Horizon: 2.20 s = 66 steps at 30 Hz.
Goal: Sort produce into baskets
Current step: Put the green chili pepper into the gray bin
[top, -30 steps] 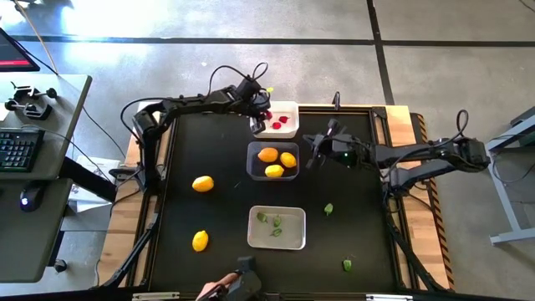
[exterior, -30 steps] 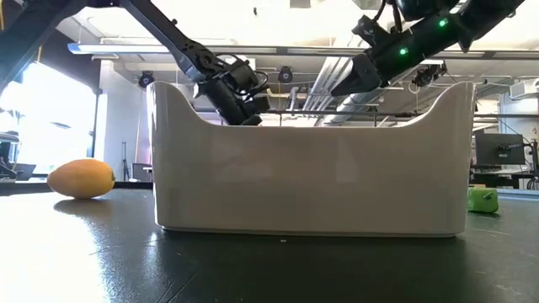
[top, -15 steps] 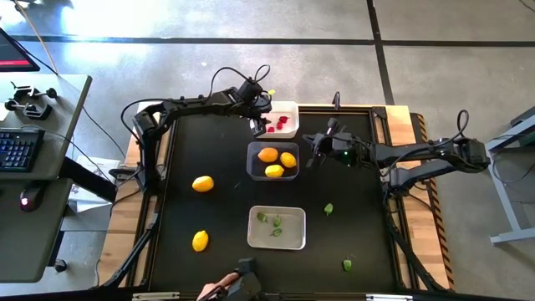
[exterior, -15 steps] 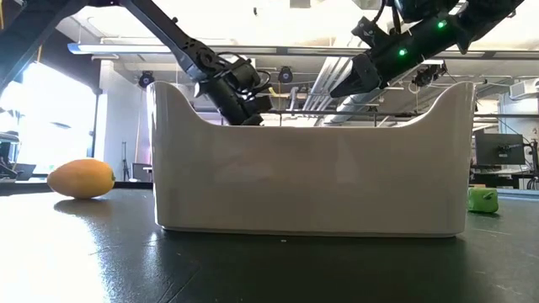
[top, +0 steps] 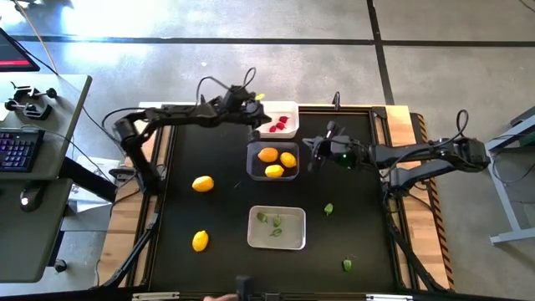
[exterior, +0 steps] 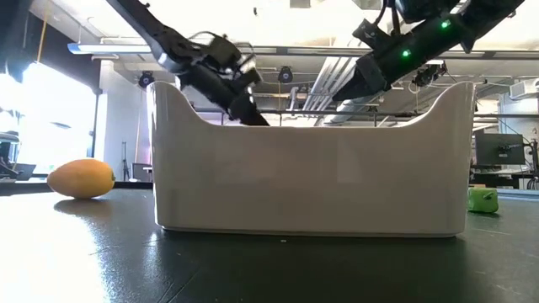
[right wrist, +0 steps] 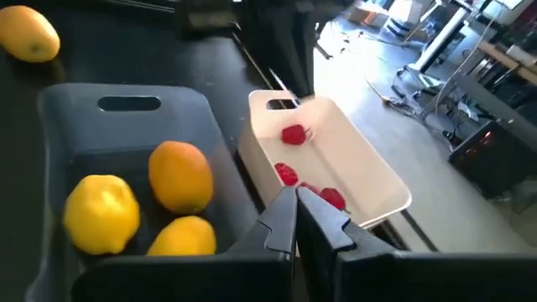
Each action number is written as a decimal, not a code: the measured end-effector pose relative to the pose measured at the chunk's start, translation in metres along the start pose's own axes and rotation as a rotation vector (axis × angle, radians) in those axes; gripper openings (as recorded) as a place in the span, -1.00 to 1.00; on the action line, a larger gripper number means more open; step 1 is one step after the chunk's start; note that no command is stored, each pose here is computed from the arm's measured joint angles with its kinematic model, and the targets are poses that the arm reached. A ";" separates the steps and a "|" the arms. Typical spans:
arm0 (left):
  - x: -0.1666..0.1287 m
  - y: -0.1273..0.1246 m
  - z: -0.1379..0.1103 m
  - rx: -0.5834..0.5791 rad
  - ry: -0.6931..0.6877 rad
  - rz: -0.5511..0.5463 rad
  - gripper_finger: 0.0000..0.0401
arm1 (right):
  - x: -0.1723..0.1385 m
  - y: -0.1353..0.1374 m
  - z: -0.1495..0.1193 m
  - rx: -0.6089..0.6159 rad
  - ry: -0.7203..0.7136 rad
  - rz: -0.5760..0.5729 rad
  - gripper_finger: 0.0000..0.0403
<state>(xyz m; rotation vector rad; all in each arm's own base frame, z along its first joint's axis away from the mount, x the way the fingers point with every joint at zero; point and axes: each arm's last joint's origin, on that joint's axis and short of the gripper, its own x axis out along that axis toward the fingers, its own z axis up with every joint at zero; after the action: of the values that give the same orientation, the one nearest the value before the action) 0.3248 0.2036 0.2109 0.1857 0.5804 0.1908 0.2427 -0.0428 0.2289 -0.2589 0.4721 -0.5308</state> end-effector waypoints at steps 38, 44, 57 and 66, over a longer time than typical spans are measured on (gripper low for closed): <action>-0.104 -0.179 -0.082 -0.082 -0.418 -0.169 -1.00 | -0.082 0.088 -0.054 0.398 0.664 0.377 0.14; -0.106 -0.190 -0.081 -0.028 -0.422 -0.180 -1.00 | -0.091 0.096 -0.057 0.397 0.691 0.408 0.14; -0.106 -0.192 -0.081 -0.022 -0.414 -0.168 -1.00 | -0.075 0.117 -0.076 0.151 0.742 0.418 0.14; -0.106 -0.192 -0.081 -0.022 -0.413 -0.169 -1.00 | -0.072 0.122 -0.081 0.135 0.775 0.425 0.01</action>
<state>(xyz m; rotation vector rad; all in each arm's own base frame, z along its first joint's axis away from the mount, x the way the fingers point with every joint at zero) 0.2170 0.0032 0.1563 0.1482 0.1808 -0.0072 0.1994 0.0887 0.1424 0.1945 1.2063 -0.2244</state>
